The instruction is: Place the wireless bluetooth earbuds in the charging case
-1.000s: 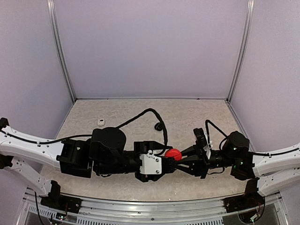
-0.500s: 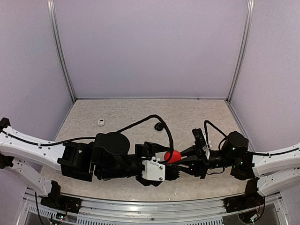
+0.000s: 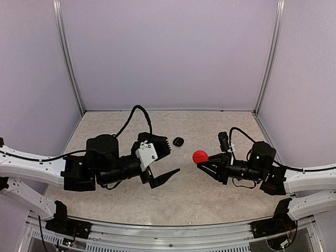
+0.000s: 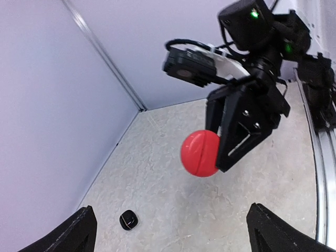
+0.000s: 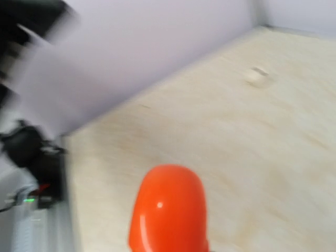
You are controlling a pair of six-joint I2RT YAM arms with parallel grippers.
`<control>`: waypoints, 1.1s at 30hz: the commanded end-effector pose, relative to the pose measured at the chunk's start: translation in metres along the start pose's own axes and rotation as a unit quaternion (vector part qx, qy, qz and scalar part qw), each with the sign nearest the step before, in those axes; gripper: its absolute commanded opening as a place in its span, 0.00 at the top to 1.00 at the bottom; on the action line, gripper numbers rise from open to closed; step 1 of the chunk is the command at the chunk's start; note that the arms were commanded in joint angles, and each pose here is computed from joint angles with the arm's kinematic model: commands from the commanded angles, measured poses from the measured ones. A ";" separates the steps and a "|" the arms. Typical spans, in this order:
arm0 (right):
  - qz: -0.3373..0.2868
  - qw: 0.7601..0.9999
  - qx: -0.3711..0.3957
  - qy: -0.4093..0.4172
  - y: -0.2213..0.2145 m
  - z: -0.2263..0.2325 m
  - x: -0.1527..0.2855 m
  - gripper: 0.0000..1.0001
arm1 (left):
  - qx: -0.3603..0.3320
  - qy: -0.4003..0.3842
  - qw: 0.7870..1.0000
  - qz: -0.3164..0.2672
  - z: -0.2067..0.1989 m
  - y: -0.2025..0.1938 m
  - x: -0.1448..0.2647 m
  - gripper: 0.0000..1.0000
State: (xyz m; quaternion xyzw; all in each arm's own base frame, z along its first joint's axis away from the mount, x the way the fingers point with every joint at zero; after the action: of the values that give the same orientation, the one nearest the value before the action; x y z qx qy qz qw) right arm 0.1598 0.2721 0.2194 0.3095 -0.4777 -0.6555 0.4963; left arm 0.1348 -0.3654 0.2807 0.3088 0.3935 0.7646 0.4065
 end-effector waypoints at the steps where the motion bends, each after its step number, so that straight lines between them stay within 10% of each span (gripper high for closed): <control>1: 0.062 0.992 -0.063 -0.089 -0.027 -0.052 0.004 1.00 | 0.134 0.097 0.985 -0.055 0.052 0.010 0.012 0.01; 13: 0.140 0.972 -0.133 -0.134 -0.057 -0.139 -0.027 0.93 | 0.307 0.197 0.931 -0.026 0.111 -0.033 0.023 0.01; 33: 0.211 0.945 -0.190 -0.161 -0.091 -0.217 -0.060 0.62 | 0.370 0.252 0.894 0.015 0.132 -0.065 0.038 0.01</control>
State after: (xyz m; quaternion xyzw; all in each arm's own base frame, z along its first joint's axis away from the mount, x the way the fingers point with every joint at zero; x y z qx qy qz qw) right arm 0.3317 0.2663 0.0536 0.0001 -0.4708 -0.6574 0.5883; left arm 0.2396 -0.2748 0.2974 0.2430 0.7156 0.6344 0.1627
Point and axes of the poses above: each gripper's point midway between its finger pads, its own x axis back along the fingers, its own z axis along the line the jaws close on, y = z × x, the point moved 4 cm from there along x, back along the fingers
